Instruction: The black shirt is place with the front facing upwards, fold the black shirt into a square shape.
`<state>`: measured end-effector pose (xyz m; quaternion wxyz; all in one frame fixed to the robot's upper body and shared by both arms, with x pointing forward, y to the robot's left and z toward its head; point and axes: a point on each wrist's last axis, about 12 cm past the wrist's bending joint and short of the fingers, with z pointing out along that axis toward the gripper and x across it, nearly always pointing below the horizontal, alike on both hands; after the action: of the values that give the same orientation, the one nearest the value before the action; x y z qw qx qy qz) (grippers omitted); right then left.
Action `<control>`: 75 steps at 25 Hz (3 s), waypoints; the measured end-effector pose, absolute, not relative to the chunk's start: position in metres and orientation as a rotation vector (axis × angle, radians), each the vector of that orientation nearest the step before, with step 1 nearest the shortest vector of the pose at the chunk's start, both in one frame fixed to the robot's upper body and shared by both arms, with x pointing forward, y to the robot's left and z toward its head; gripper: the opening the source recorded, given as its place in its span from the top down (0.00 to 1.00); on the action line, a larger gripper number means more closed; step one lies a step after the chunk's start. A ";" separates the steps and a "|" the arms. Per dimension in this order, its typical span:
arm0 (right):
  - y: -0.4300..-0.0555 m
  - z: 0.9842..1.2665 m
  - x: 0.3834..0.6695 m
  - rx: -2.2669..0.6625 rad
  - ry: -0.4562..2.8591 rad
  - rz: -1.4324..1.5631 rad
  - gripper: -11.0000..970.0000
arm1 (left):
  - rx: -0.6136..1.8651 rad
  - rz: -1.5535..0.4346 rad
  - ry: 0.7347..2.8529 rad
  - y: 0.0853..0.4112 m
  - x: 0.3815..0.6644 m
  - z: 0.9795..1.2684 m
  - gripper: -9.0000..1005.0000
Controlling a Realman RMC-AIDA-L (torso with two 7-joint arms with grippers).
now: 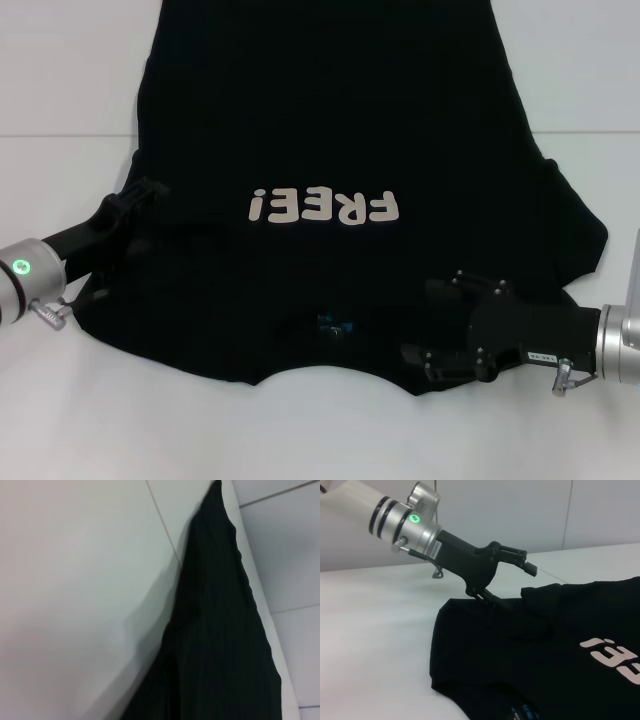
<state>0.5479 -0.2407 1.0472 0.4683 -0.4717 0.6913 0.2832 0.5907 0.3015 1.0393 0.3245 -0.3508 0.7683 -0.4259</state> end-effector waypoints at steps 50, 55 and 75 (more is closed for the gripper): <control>-0.240 1.048 0.549 -1.158 1.694 0.693 0.03 | -0.972 -0.935 1.988 0.277 0.617 1.039 0.04; -0.240 1.048 0.549 -1.160 1.694 0.693 0.03 | -0.970 -0.936 1.985 0.276 0.620 1.041 0.04; -0.241 1.047 0.548 -1.156 1.698 0.695 0.03 | -0.750 -1.129 1.955 0.227 0.640 1.069 0.05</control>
<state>0.5477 -0.2407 1.0468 0.4676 -0.4712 0.6922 0.2831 0.6400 0.2268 1.0694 0.3724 -0.2926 0.7627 -0.4405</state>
